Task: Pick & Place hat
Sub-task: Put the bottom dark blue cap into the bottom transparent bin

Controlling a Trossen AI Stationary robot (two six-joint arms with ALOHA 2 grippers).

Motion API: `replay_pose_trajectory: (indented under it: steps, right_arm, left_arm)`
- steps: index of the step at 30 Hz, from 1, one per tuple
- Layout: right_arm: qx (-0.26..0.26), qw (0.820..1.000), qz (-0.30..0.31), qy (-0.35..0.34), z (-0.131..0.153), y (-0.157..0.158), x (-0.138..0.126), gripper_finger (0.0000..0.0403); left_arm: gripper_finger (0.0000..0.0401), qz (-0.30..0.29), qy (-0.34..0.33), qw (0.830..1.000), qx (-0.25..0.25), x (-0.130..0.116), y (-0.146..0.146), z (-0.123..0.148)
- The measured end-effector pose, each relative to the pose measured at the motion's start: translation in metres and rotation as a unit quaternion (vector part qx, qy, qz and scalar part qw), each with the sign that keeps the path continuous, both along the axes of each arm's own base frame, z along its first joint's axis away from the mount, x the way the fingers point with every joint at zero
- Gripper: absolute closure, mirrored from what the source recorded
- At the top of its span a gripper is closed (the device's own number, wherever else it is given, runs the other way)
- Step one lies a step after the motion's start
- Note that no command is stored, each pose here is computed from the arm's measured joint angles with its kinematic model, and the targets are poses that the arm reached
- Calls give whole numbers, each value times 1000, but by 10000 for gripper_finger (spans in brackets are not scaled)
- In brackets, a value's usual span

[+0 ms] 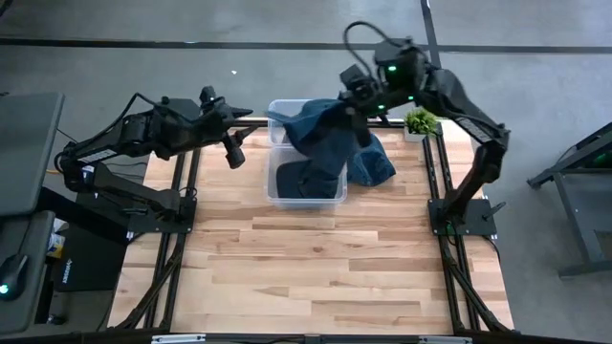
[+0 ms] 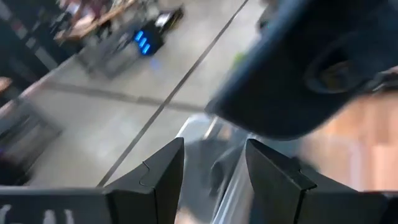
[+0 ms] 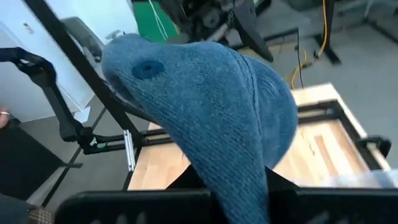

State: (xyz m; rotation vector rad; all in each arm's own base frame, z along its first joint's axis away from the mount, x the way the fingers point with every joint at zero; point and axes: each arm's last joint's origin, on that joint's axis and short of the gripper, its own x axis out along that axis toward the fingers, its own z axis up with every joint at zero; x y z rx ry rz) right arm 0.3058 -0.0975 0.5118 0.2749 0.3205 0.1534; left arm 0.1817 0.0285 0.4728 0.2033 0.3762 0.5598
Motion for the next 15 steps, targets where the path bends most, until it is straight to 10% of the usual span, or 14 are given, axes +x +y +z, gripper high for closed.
replay_pose_trajectory:
  steps: [15]
  right_arm:
    - [-69,991,13,-112,52,28,-74,403]
  left_arm:
    - [232,-144,-167,975,6,17,-6,30]
